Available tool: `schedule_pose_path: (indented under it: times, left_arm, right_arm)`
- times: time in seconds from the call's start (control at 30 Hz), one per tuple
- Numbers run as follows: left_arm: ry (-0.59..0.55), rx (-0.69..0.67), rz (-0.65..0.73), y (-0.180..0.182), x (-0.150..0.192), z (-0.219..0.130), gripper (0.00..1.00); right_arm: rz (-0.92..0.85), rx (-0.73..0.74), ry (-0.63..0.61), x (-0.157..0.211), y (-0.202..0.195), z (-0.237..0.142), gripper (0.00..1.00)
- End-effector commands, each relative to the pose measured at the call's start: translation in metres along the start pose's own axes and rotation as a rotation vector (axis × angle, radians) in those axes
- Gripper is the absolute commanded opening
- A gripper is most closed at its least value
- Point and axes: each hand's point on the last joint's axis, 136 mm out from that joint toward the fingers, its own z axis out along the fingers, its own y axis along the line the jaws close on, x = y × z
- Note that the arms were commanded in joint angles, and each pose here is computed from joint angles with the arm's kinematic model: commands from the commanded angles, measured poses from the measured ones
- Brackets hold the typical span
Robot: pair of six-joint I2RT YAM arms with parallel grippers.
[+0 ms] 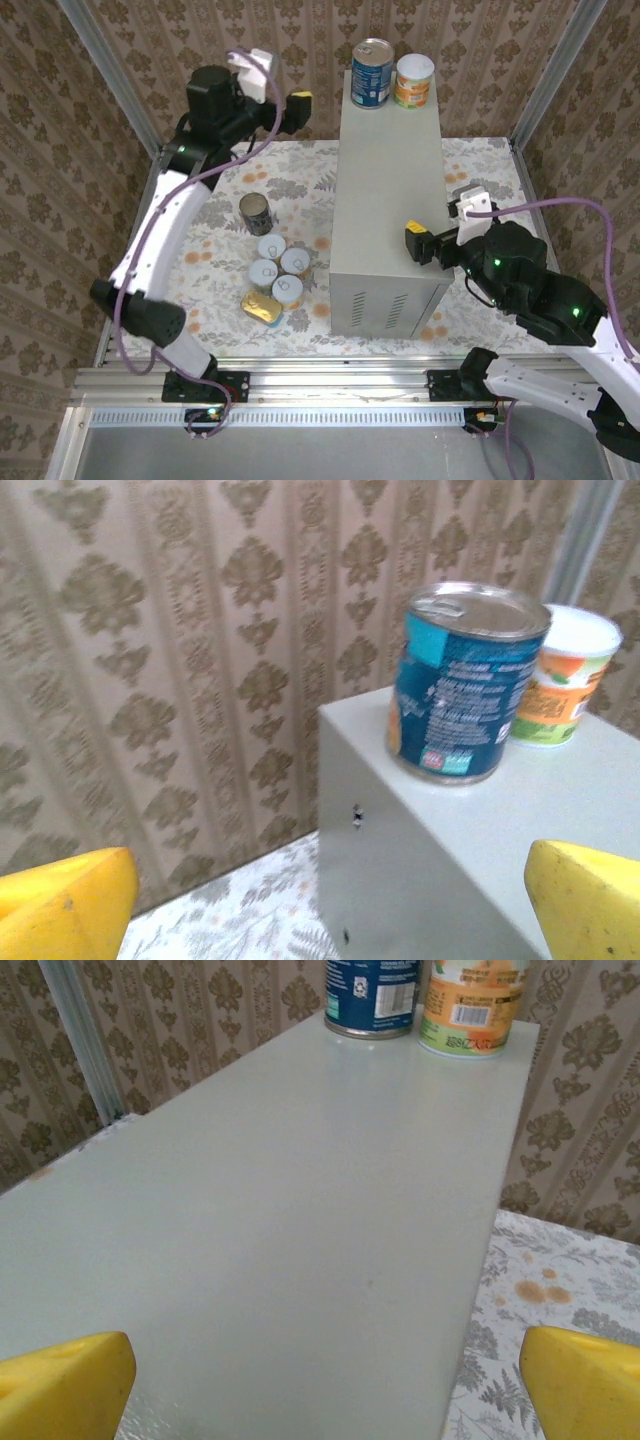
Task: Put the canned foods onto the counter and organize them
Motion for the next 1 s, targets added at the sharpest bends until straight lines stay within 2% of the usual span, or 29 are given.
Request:
schedule_pose_path:
  times: [0.0, 0.07, 0.23, 0.5, 0.7, 0.97]
  left_arm:
    - [0.101, -0.187, -0.114, 0.040, 0.043, -0.011, 1.00]
    - [0.164, -0.281, -0.169, 0.057, 0.071, -0.027, 1.00]
    - [0.309, -0.399, -0.302, 0.081, 0.145, -0.055, 1.00]
    - [0.526, -0.475, -0.422, 0.092, 0.252, -0.071, 1.00]
    - [0.597, -0.489, -0.450, 0.097, 0.295, -0.062, 1.00]
    - [0.682, -0.480, -0.464, 0.103, 0.329, -0.033, 1.00]
  right_arm:
    - [0.004, -0.048, -0.060, -0.025, 0.008, -0.003, 1.00]
    - [-0.005, -0.071, -0.060, -0.030, 0.014, 0.000, 1.00]
    - [-0.033, -0.195, -0.050, -0.038, 0.042, 0.007, 1.00]
    - [-0.091, -0.487, 0.015, -0.045, 0.106, 0.015, 1.00]
    - [-0.149, -0.694, 0.098, -0.042, 0.156, 0.012, 1.00]
    - [-0.214, -0.731, 0.143, -0.035, 0.186, 0.018, 1.00]
